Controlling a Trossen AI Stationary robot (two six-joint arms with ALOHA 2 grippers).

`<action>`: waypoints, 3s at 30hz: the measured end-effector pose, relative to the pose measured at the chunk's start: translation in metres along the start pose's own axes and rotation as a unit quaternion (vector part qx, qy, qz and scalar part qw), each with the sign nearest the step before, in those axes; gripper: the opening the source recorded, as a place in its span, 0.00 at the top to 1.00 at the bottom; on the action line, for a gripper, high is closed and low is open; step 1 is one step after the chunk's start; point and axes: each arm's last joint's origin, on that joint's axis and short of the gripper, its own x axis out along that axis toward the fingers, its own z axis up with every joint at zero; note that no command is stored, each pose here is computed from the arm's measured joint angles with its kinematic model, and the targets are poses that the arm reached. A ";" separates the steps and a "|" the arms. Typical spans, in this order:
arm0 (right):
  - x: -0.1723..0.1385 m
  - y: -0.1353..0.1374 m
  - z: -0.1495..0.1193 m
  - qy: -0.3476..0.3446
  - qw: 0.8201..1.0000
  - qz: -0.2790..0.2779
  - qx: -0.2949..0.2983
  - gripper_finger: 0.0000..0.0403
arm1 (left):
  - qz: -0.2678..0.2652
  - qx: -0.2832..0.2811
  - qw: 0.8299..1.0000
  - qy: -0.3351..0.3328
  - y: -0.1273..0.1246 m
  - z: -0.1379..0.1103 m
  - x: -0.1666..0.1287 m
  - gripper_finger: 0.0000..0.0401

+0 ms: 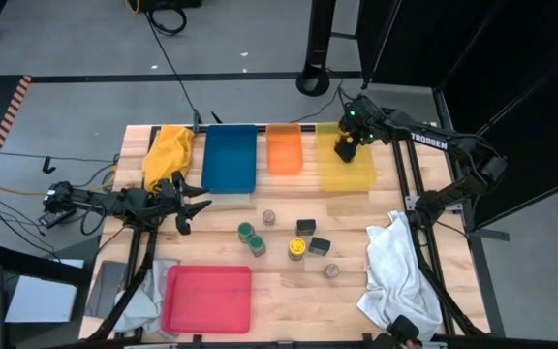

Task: Sort spices by type
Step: Put the yellow seasoning bottle into the yellow bin

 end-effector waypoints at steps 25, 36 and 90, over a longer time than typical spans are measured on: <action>-0.090 0.157 0.010 -0.074 0.949 0.211 -0.224 0.31 | 0.000 -0.002 1.000 -0.001 0.000 0.000 0.000 0.54; -0.140 0.245 -0.035 -0.181 0.886 0.272 -0.328 0.29 | 0.000 -0.002 1.000 -0.001 0.000 0.000 0.000 0.54; -0.056 0.318 -0.074 -0.050 0.917 0.226 -0.325 0.41 | 0.001 -0.007 1.000 0.008 0.000 -0.002 0.001 0.54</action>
